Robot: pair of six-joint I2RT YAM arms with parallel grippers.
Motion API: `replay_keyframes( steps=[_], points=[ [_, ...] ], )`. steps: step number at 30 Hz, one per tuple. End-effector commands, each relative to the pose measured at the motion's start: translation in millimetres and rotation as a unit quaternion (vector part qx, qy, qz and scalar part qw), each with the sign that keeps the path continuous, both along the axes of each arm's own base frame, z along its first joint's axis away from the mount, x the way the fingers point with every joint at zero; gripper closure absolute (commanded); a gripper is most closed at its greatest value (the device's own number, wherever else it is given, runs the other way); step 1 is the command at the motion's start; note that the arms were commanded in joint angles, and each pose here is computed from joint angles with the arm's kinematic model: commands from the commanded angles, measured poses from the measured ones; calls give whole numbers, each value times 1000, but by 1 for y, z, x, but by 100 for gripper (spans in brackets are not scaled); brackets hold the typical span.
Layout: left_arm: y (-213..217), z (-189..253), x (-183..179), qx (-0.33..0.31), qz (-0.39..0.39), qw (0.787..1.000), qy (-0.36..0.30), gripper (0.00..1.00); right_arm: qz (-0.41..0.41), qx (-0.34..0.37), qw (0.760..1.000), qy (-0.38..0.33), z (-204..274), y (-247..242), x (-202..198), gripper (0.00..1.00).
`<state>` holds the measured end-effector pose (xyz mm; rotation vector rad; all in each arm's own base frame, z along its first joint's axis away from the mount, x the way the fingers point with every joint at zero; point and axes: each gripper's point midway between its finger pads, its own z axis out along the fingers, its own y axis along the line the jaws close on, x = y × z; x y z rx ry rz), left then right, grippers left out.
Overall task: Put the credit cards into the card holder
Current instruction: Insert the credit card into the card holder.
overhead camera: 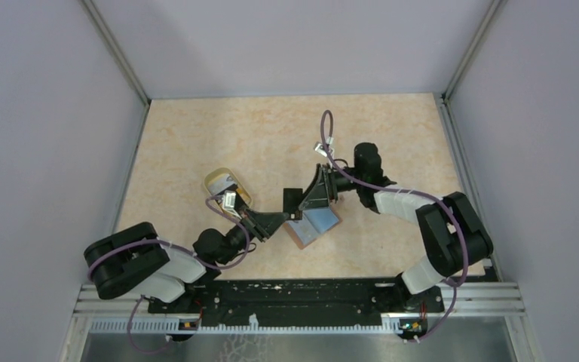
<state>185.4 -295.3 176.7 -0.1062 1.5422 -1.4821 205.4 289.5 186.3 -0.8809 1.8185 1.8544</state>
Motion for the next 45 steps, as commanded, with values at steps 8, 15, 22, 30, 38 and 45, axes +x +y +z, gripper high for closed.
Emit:
replay_keyframes(
  steps=[8,15,22,30,38,45],
  points=[
    [12,20,-15,-74,40,995,51,100,-167,-151,956,-190,-1,-65,80,40],
    [9,-25,-15,-52,156,972,167,100,-136,-162,972,-100,-36,-60,80,41],
    [-16,-72,-22,-58,154,953,256,100,-192,-174,960,-110,-35,-76,96,40],
    [-33,-94,-23,-33,151,949,273,100,-193,-243,948,-74,-73,-88,108,39],
    [-41,-120,-26,-24,156,935,319,100,-184,-312,932,-33,-114,-93,109,38],
    [-35,-130,-27,-26,161,929,333,100,-162,-335,928,-19,-133,-82,100,38]
  ],
)
